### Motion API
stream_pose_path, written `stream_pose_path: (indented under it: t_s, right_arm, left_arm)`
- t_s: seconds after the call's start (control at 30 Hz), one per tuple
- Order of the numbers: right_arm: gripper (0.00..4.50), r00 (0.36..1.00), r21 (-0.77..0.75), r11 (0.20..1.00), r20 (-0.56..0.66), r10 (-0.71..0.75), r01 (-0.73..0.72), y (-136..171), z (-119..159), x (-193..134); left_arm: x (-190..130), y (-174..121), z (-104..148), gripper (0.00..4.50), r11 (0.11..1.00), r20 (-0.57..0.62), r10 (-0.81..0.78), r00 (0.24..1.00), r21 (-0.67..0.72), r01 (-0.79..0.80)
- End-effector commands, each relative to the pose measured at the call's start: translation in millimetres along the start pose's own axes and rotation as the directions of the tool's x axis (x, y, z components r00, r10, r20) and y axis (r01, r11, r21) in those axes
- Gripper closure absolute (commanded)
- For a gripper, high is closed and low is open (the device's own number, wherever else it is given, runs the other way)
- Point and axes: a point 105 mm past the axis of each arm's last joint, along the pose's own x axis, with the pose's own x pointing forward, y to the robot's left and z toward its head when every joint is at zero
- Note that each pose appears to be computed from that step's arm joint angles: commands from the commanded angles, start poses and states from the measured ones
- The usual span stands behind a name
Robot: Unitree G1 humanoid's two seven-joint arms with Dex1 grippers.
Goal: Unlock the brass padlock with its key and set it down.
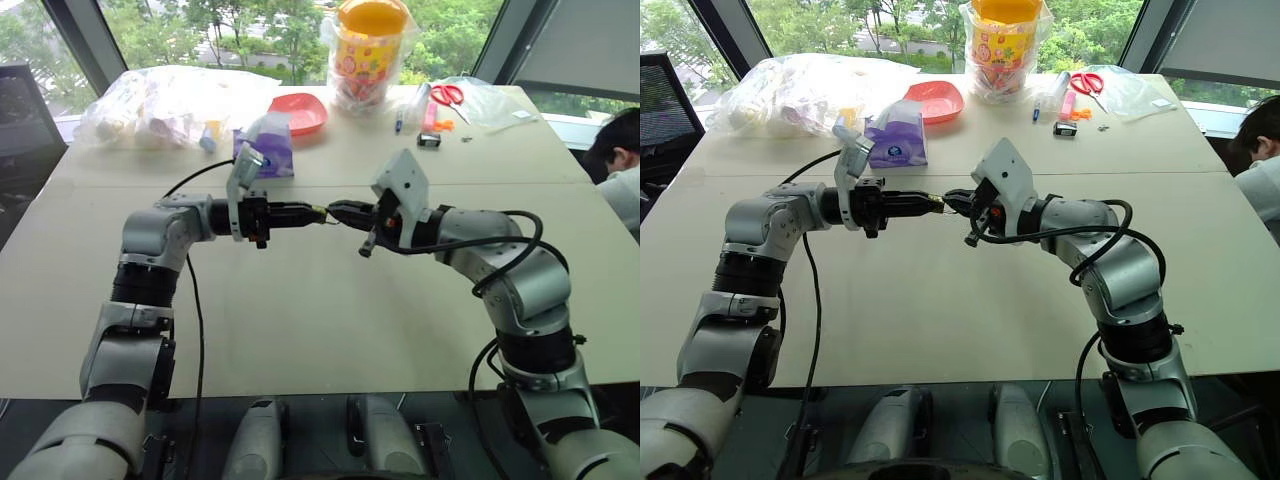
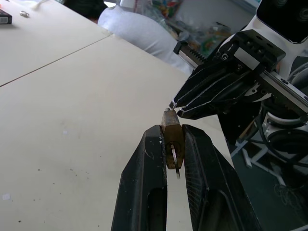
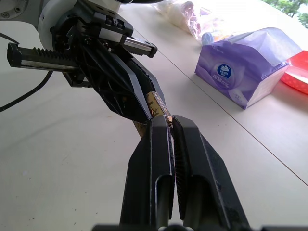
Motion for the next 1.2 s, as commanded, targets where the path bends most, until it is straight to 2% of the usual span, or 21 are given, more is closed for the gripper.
stream_pose_path:
  t_s: [0.03, 0.4, 0.67, 0.83, 1.2]
  right_arm:
    - [4.49, 1.000, -0.013, 1.000, 0.021, -0.006, 0.006, 0.4, 6.2, -3.3]
    - [4.49, 1.000, 0.000, 1.000, -0.008, -0.014, 0.014, -0.6, -2.0, -4.7]
    - [4.49, 0.996, 0.030, 0.997, -0.053, -0.065, 0.067, -13.4, -20.7, -3.4]
    - [4.49, 0.996, 0.037, 0.999, -0.084, 0.028, -0.025, 2.8, -28.6, -3.6]
    - [4.49, 0.993, 0.026, 0.998, -0.105, -0.046, 0.049, -9.6, -36.2, -8.5]
  left_arm:
    - [-1.4, -7.9, 15.5, 4.48, 0.998, 0.038, -0.031, 0.999, 0.053, 0.029]
    - [-0.3, -12.9, 20.5, 4.48, 0.998, 0.060, -0.058, 0.996, 0.042, 0.056]
    - [-1.8, -23.8, 18.7, 4.48, 0.994, 0.044, -0.103, 0.994, 0.032, 0.102]
    - [-2.0, -19.4, 25.9, 4.48, 0.996, 0.073, -0.078, 0.994, 0.039, 0.075]
    - [-1.4, -13.9, 24.0, 4.48, 0.998, 0.081, -0.053, 0.995, 0.030, 0.051]
